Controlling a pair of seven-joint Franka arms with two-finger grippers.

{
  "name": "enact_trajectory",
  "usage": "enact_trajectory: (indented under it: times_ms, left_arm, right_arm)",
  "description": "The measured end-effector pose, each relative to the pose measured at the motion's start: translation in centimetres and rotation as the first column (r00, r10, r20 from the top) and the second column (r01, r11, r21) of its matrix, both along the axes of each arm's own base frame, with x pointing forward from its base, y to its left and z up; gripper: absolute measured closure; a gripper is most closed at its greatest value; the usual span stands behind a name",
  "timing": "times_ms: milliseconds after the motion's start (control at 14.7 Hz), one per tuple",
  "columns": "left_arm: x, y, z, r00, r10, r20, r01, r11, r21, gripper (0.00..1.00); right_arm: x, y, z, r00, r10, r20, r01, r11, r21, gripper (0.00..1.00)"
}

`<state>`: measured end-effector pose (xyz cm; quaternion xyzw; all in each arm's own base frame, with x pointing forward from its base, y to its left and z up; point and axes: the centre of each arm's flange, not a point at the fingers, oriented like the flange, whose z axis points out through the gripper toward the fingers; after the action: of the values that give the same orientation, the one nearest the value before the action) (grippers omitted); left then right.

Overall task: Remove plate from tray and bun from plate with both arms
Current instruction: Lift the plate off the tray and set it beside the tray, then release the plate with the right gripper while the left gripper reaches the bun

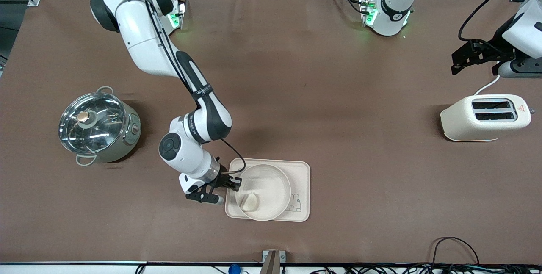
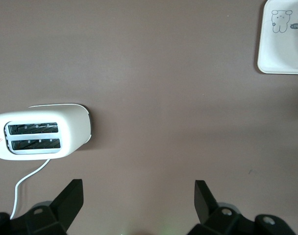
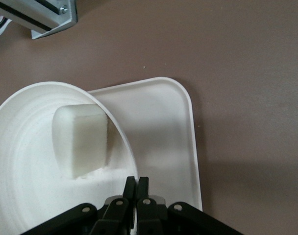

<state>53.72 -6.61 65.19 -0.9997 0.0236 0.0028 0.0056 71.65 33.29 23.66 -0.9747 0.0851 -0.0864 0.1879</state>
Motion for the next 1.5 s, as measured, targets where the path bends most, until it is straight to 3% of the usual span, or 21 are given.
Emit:
enact_trajectory:
  times_ms: [136, 409, 682, 955, 1159, 1500]
  left_arm:
    - [0.0, 0.0, 0.0, 1.0, -0.001, -0.001, 0.001, 1.0, 0.0, 0.0]
    - [0.0, -0.1, -0.1, 1.0, -0.002, -0.001, 0.002, 1.0, 0.0, 0.0]
    - [0.0, -0.1, -0.1, 1.0, -0.002, -0.001, 0.002, 1.0, 0.0, 0.0]
    - [0.0, -0.1, -0.1, 1.0, -0.002, -0.002, 0.002, 1.0, 0.0, 0.0]
    - [0.3, -0.1, -0.5, 1.0, -0.002, -0.01, 0.002, 1.0, 0.0, 0.0]
    - [1.6, 0.2, -1.8, 1.0, 0.004, -0.028, -0.004, 1.0, -0.002, 0.0]
  right_arm:
    - [-2.0, 0.4, 1.8, 0.999, 0.042, -0.024, -0.042, 0.999, -0.008, 0.96]
    - [-9.0, 2.4, 4.0, 0.99, 0.11, -0.083, -0.112, 0.993, -0.027, 0.96]
    - [-14.4, -0.6, 3.5, 0.986, 0.117, -0.119, -0.125, 0.99, -0.061, 0.96]
    - [-18.2, -1.4, 0.1, 0.992, 0.112, -0.065, -0.118, 0.988, -0.096, 0.96]
    - [-20.8, 1.0, -1.5, 0.995, 0.093, -0.041, -0.096, 0.993, -0.069, 0.96]
    - [-22.0, 2.2, -3.8, 0.996, 0.078, -0.032, -0.08, 0.994, -0.072, 0.96]
